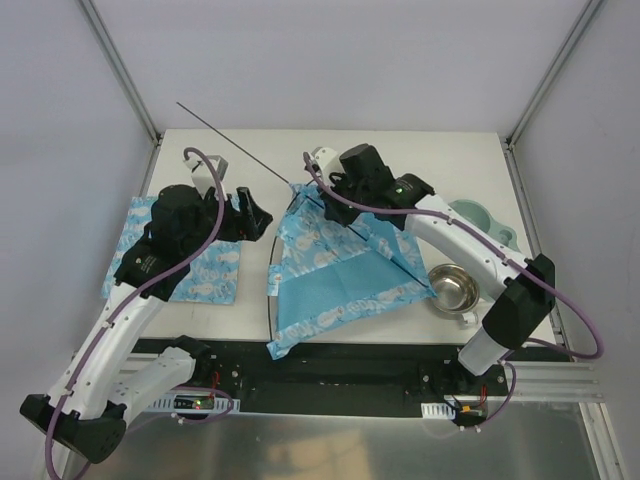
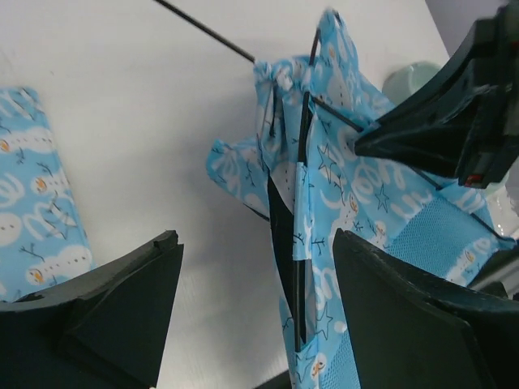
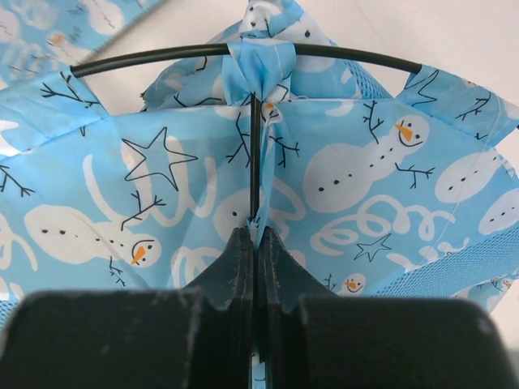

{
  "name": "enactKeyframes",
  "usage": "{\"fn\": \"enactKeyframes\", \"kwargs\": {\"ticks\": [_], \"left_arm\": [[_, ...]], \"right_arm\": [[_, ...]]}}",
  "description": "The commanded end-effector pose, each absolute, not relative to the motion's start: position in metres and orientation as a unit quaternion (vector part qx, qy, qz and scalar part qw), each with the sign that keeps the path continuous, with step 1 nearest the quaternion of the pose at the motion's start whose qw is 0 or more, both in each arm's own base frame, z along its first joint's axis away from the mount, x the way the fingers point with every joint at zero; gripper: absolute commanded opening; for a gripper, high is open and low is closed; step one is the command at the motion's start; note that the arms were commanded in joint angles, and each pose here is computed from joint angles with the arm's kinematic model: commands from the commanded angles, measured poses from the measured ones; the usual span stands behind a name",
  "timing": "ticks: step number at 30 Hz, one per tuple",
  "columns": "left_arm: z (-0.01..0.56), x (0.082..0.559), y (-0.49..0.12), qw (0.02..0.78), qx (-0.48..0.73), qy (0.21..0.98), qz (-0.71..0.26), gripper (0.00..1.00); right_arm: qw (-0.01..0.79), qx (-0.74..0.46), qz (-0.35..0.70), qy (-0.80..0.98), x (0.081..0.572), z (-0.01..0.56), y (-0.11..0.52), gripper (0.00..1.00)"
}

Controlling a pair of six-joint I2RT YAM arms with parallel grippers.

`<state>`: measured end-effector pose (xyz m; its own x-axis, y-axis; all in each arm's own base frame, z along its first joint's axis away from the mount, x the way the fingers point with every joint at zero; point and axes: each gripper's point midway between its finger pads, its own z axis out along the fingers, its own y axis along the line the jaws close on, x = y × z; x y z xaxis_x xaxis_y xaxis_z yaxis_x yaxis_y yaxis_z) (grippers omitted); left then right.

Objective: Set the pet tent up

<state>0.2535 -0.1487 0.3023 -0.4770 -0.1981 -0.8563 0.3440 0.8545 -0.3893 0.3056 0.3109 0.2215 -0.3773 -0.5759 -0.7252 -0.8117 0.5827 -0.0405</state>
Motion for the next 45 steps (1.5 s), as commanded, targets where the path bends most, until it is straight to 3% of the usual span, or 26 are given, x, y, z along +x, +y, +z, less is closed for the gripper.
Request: {"fn": "enactKeyframes", "kwargs": {"ticks": [1, 8, 13, 16, 17, 21, 23, 24, 28, 32, 39, 45], "left_arm": [[0.283, 0.247, -0.164, 0.466, 0.036, 0.826, -0.314, 0.77], [0.290, 0.249, -0.180, 0.458, 0.049, 0.815, -0.352, 0.73], [0.288, 0.249, -0.183, 0.447, 0.055, 0.818, -0.357, 0.36], [0.290, 0.249, -0.181, 0.448, 0.057, 0.821, -0.349, 0.01], [0.291, 0.250, -0.178, 0.450, 0.055, 0.823, -0.343, 0.00], [0.309, 0.257, -0.169, 0.471, 0.046, 0.822, -0.317, 0.00], [0.322, 0.264, -0.164, 0.489, 0.034, 0.817, -0.304, 0.00], [0.330, 0.269, -0.160, 0.501, 0.024, 0.813, -0.295, 0.00], [0.352, 0.294, -0.148, 0.530, -0.031, 0.806, -0.263, 0.00], [0.365, 0.321, -0.132, 0.548, -0.112, 0.796, -0.230, 0.00], [0.367, 0.360, -0.127, 0.552, -0.186, 0.789, -0.196, 0.00], [0.358, 0.372, -0.129, 0.548, -0.218, 0.787, -0.179, 0.00]], "right_arm": [[0.429, -0.449, 0.248, 0.744, 0.300, 0.276, 0.356, 0.00], [0.415, -0.450, 0.308, 0.728, 0.284, 0.272, 0.386, 0.00], [0.418, -0.438, 0.334, 0.723, 0.283, 0.273, 0.396, 0.00], [0.422, -0.426, 0.336, 0.727, 0.287, 0.273, 0.399, 0.00], [0.428, -0.416, 0.336, 0.728, 0.290, 0.277, 0.400, 0.04], [0.447, -0.347, 0.354, 0.745, 0.292, 0.317, 0.399, 0.56], [0.471, -0.305, 0.342, 0.754, 0.296, 0.337, 0.391, 0.72], [0.483, -0.281, 0.331, 0.760, 0.299, 0.345, 0.385, 0.75], [0.534, -0.200, 0.292, 0.768, 0.305, 0.373, 0.354, 0.80], [0.553, -0.203, 0.281, 0.758, 0.287, 0.380, 0.350, 0.80], [0.569, -0.257, 0.307, 0.719, 0.228, 0.387, 0.392, 0.80], [0.594, -0.284, 0.265, 0.705, 0.220, 0.366, 0.428, 0.77]]}}
